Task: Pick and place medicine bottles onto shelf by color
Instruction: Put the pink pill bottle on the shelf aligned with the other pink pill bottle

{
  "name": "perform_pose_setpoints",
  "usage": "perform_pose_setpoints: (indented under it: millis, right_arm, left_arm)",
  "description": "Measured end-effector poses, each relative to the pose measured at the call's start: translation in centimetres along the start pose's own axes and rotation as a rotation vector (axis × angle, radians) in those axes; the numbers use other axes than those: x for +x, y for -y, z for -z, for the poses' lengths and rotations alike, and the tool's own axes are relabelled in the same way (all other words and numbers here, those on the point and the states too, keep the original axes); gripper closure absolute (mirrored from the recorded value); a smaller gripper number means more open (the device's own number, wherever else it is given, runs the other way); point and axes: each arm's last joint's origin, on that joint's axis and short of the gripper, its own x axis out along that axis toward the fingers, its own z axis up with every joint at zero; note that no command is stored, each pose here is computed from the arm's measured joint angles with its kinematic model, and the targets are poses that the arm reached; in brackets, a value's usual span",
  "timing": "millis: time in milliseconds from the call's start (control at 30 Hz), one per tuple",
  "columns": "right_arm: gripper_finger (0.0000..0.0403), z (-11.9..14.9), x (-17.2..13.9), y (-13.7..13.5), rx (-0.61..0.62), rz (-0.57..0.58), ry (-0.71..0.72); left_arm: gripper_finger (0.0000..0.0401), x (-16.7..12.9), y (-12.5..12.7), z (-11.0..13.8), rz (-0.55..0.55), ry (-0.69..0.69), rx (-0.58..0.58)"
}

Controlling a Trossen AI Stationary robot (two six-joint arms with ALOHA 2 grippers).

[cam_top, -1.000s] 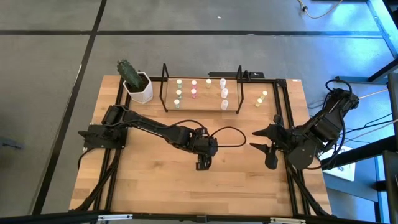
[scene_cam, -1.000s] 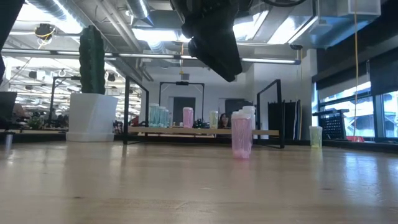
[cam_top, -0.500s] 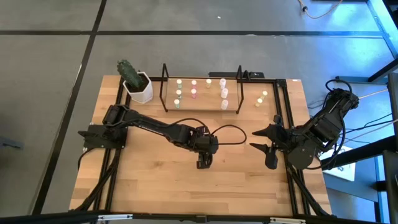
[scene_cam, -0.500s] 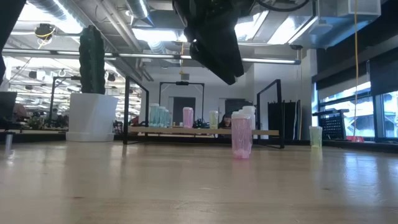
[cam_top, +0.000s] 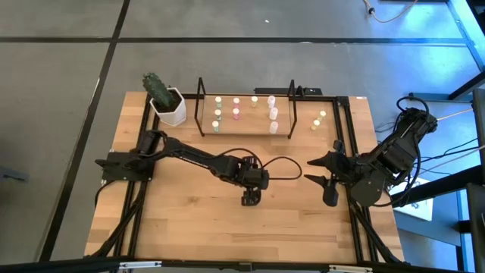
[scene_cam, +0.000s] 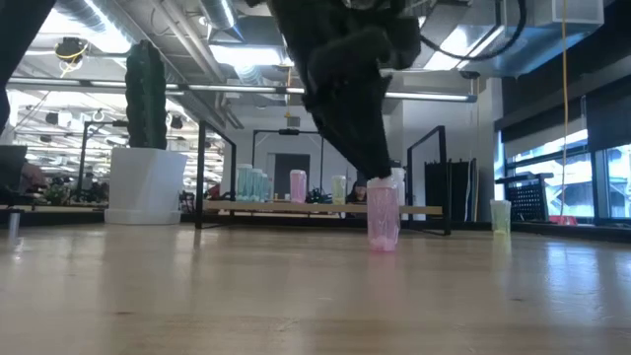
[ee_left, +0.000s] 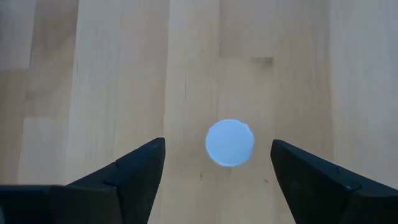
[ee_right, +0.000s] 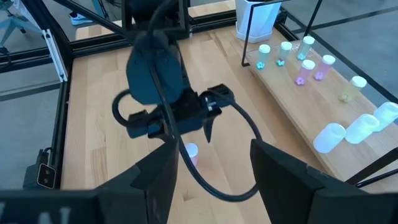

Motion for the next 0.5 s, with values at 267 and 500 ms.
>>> perform_pose_setpoints:
  millis: [267, 500]
  right_arm:
    - [0.0201, 0.0, 0.0, 0.0, 0.000, 0.000, 0.000]
    - [0.0201, 0.0, 0.0, 0.0, 0.001, -0.001, 0.000]
  left_arm:
    - [0.0114, 1.8, 0.3, 0.2, -0.005, -0.003, 0.001]
    - [0.0114, 2.6, 0.4, 0.3, -0.019, 0.006, -0.001]
